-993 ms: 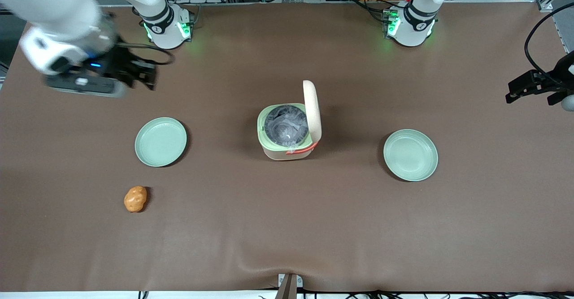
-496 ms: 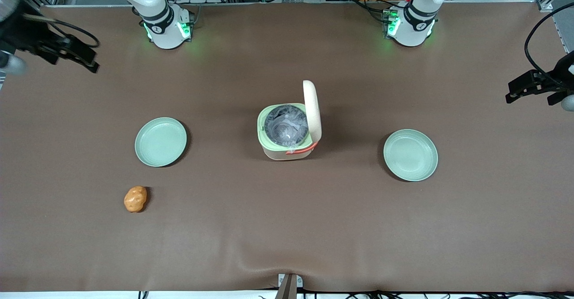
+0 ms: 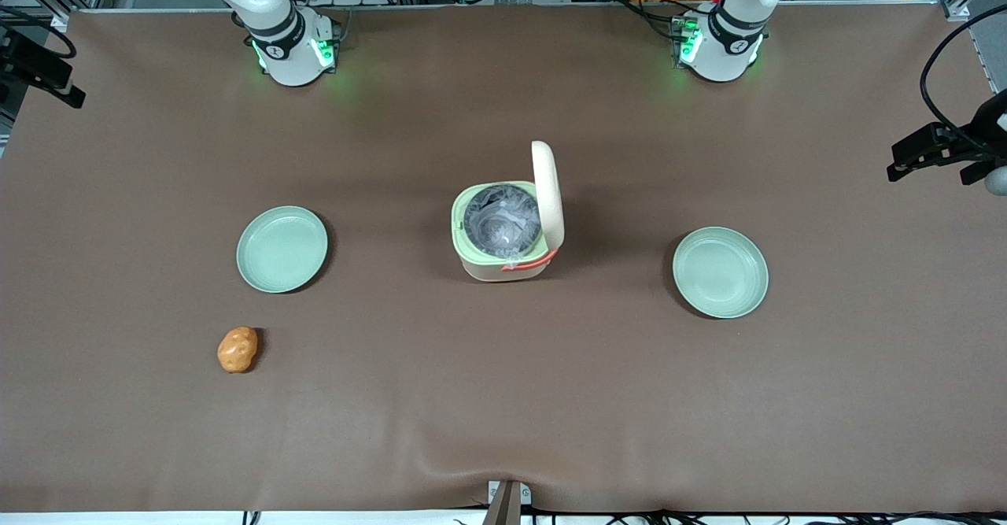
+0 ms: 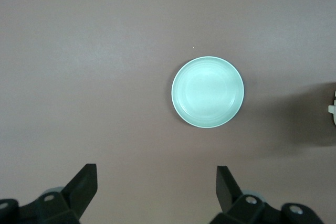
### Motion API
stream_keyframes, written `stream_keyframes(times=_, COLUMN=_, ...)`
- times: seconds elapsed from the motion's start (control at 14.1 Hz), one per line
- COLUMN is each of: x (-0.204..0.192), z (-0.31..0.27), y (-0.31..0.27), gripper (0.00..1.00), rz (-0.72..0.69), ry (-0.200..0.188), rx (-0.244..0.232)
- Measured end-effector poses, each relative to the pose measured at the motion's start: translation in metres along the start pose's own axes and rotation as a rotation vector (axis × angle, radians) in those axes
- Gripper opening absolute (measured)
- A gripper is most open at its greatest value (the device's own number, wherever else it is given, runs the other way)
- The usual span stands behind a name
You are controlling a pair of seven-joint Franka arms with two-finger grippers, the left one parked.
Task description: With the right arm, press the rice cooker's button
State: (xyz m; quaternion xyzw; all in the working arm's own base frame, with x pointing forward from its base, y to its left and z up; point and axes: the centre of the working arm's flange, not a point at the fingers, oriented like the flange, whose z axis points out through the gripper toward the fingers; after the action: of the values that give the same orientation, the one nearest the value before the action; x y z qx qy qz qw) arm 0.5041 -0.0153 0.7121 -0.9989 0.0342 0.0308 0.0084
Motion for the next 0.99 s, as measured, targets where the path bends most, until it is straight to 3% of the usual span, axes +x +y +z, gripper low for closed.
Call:
stream_keyframes(times=0.21, x=-0.01, z=0.014, y=0.008, gripper=1.0, rz=-0.015, ry=-0.012, rx=-0.003)
stream_keyframes(times=0.57, x=-0.037, z=0.036, y=0.012, gripper=1.0, rz=-0.028, ry=0.018, rx=0.01)
stream_keyframes(times=0.99, x=-0.041, z=0.035, y=0.008, gripper=1.0, rz=-0.036, ry=0.034, rx=0.01)
